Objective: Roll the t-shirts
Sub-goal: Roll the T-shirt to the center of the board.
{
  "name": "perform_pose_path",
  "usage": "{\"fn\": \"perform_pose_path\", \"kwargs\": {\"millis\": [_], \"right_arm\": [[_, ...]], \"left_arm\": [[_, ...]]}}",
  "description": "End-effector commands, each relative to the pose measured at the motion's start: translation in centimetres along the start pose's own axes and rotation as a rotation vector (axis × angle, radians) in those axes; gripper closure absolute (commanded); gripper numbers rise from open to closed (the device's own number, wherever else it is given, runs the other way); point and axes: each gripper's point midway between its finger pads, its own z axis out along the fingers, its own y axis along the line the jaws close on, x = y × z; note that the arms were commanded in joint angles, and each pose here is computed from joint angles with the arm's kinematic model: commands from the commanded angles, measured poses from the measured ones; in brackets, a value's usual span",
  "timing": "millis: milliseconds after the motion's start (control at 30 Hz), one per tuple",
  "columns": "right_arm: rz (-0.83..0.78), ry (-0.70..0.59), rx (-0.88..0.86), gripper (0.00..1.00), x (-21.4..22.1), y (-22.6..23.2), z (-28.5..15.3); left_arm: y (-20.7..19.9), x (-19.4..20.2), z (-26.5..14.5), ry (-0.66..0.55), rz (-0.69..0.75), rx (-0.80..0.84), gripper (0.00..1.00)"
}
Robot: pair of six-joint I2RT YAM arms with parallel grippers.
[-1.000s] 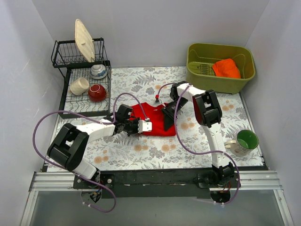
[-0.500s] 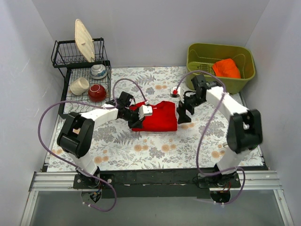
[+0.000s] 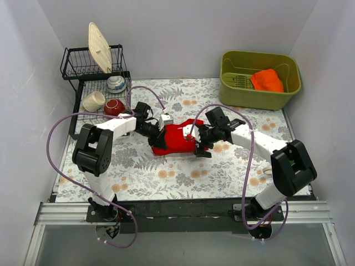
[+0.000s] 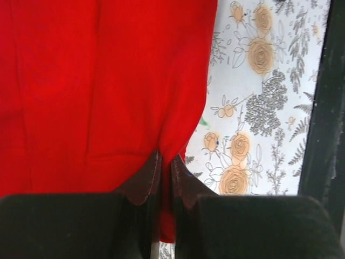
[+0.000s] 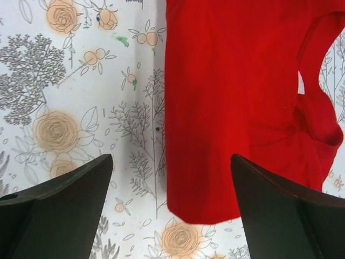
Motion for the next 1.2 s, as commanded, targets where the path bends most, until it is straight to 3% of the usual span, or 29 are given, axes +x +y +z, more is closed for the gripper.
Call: {"fn": "perform_pose_path", "kwargs": {"millis": [0, 300, 500, 633, 967, 1067, 1100, 1167], "right_arm": [[-0.081, -0.004, 0.056, 0.01, -0.1, -1.4, 1.5], [-0.169, 0.036, 0.136, 0.02, 2.6, -2.3, 4.4], [-0.191, 0.084, 0.233, 0.18, 4.2, -4.1, 4.9], [-0.224, 0.061, 0.310, 0.16, 3.1, -5.7, 4.3], [-0.305, 0.053, 0.253, 0.17, 3.4, -5.0, 5.1], [-0.310, 0.036, 0.220, 0.27, 3.1, -4.5, 5.5], [-0.289, 0.050, 0.176, 0.45, 3.4, -4.2, 5.8], [-0.255, 0.067, 0.133, 0.61, 3.5, -4.0, 6.1]], "left_arm": [[-0.9, -1.7, -0.4, -0.048, -0.031, 0.071, 1.00], [-0.6, -1.7, -0.6, -0.026, -0.068, 0.134, 1.00], [-0.1, -0.6, -0.9, 0.006, -0.076, 0.145, 1.00], [0.2, -0.6, -1.0, 0.012, -0.076, 0.147, 1.00], [0.2, -0.8, -1.1, -0.010, -0.173, 0.212, 1.00], [0.1, -0.6, -1.1, -0.007, -0.180, 0.213, 1.00], [0.1, -0.6, -1.3, -0.002, -0.173, 0.203, 0.99], [0.3, -0.6, -1.5, 0.000, -0.145, 0.177, 0.92]]}}
